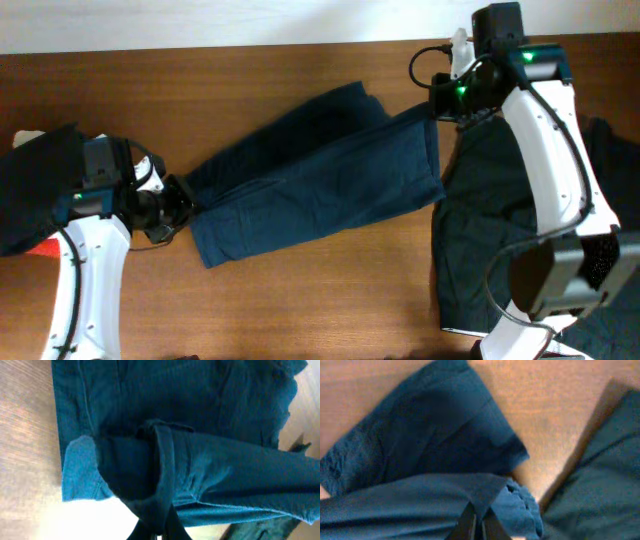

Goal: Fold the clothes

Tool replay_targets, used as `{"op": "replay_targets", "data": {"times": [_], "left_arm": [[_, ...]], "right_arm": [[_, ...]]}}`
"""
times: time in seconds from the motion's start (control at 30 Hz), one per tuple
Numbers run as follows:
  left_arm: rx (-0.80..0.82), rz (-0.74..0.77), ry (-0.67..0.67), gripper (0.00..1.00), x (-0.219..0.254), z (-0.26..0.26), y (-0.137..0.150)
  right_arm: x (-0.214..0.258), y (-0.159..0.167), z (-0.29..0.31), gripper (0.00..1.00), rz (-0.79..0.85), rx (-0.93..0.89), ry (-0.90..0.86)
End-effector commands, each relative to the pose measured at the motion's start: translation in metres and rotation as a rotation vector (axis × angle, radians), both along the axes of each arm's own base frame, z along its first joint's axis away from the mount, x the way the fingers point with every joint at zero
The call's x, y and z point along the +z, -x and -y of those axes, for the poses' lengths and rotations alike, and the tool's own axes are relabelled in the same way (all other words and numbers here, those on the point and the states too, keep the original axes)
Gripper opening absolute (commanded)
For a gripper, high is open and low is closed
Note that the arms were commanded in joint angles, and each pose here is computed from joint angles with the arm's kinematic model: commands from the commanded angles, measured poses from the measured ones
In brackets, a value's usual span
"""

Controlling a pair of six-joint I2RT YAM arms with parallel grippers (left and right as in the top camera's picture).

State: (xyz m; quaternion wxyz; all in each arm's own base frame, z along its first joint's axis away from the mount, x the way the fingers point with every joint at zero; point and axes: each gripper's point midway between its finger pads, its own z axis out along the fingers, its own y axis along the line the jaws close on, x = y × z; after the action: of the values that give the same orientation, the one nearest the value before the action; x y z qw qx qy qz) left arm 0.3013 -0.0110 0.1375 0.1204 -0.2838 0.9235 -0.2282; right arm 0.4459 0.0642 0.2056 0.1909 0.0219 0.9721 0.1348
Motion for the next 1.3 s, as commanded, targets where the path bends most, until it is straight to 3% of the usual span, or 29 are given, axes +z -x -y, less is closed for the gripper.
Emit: {"op": "replay_targets", "data": {"times": [0.0, 0.33, 0.67, 0.87, 0.97, 1.07, 1.17, 1.23, 1.27], "left_arm": [[0.127, -0.014, -0.148, 0.0, -0.028, -0.039, -0.001], [0.222, 0.072, -0.22, 0.0, -0.049, -0.061, -0.028], [0.349, -0.083, -0.152, 0.02, -0.104, -0.063, -0.034], [0.343, 0.02, -0.128, 0.1, -0.096, -0.063, -0.058], [0.344, 0.024, -0.128, 0.1, -0.096, -0.063, -0.059], [0.344, 0.024, -0.128, 0.1, -0.096, -0.063, -0.059], [0.343, 0.019, -0.128, 0.1, -0.096, -0.063, -0.058], [0.343, 0.02, -0.129, 0.1, -0.096, -0.063, -0.058], [0.343, 0.019, -0.129, 0.11, -0.096, -0.063, -0.058]], "right_arm": [[-0.02, -0.022, 0.035, 0.05, 0.016, -0.071, 0.145], [-0.039, -0.068, 0.01, 0.05, 0.129, -0.034, 0.138], [-0.055, -0.089, 0.008, 0.1, 0.163, -0.037, 0.135], [-0.064, -0.077, 0.003, 0.12, 0.104, -0.016, 0.108], [-0.067, -0.064, -0.013, 0.24, 0.05, 0.028, 0.024], [-0.07, -0.054, -0.042, 0.29, 0.026, 0.145, -0.069], [-0.09, -0.045, -0.063, 0.29, -0.01, 0.231, -0.045], [-0.115, -0.045, -0.052, 0.2, -0.064, 0.17, 0.055], [-0.128, -0.045, -0.041, 0.19, -0.102, 0.081, 0.1]]}}
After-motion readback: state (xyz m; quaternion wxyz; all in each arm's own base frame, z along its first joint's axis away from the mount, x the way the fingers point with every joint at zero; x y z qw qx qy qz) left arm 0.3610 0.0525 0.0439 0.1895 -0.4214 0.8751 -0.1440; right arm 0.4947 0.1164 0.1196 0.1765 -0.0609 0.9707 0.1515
